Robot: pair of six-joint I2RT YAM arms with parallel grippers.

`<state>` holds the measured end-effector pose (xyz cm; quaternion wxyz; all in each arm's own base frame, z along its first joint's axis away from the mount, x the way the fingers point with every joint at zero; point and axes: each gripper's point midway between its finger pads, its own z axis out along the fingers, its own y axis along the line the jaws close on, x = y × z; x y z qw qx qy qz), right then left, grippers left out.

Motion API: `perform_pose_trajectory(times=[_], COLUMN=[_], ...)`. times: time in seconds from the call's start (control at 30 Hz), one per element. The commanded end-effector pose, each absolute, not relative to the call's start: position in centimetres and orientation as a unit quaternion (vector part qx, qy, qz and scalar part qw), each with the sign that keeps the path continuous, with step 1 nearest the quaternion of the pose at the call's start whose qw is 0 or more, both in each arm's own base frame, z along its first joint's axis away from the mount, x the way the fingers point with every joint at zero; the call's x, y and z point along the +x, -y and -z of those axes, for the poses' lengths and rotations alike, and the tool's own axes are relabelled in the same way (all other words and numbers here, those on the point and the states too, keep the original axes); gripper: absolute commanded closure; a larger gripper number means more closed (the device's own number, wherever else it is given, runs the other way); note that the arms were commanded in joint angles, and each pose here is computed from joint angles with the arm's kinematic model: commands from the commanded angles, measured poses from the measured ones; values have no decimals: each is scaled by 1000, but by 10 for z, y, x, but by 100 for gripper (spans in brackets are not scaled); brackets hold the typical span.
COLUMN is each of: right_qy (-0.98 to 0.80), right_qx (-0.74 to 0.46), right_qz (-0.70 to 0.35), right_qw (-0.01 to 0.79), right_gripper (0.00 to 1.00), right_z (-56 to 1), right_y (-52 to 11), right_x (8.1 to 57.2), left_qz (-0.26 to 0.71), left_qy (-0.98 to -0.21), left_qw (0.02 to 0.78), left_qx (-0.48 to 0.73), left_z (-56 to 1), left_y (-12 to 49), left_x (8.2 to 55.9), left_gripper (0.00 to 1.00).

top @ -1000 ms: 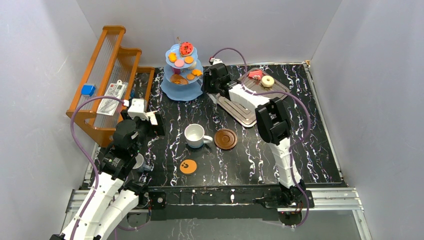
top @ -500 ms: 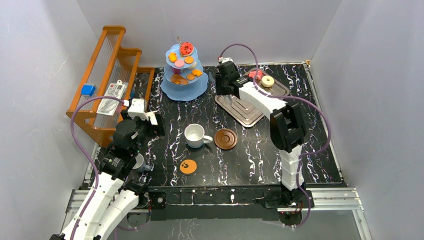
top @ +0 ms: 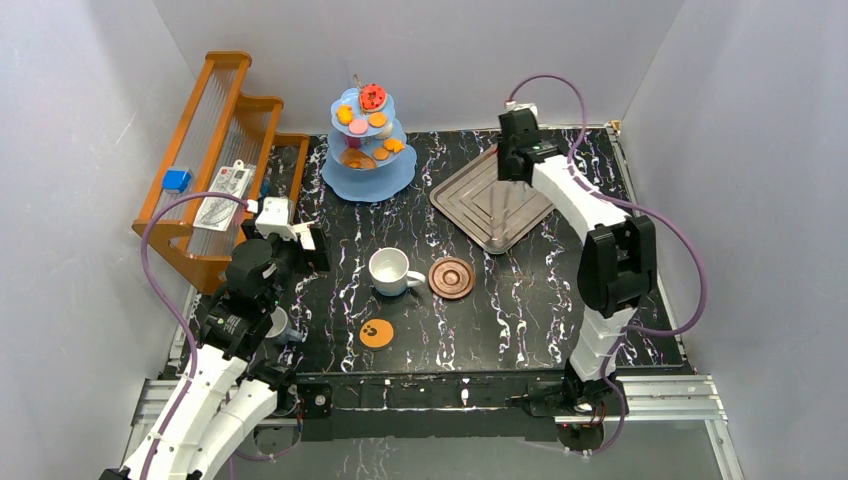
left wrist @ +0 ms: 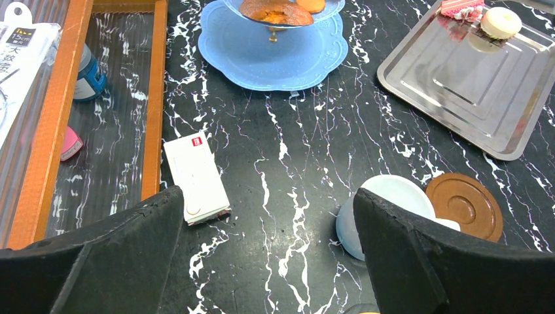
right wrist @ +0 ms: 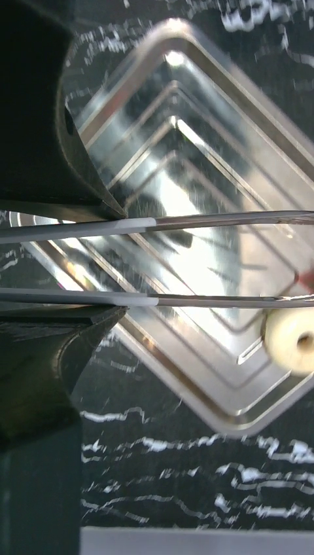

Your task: Serve the afternoon tea

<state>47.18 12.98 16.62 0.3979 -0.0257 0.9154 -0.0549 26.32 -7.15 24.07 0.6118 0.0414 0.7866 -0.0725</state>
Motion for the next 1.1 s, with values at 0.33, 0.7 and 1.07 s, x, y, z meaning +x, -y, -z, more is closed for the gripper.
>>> perform_pose_trajectory(times=[0.33,0.7,1.07], right_qy=[-915,-922,-929], right_qx=[47,50,61], right_qz=[58,58,45], right_qw=[396,379,361], right_gripper=[46,43,42], right_z=[-172,-159,-144], right_y=[-60,-58,-56], right_x=[461,455,461], left_qz=[81,81,81], left_qy=[-775,-774,-778], left_qw=[626,627,622], left_qx=[40,39,43], left_z=[-256,-256,-253], left_y=[74,73,75], left_x=[263,263,264], left_gripper=[2,2,2])
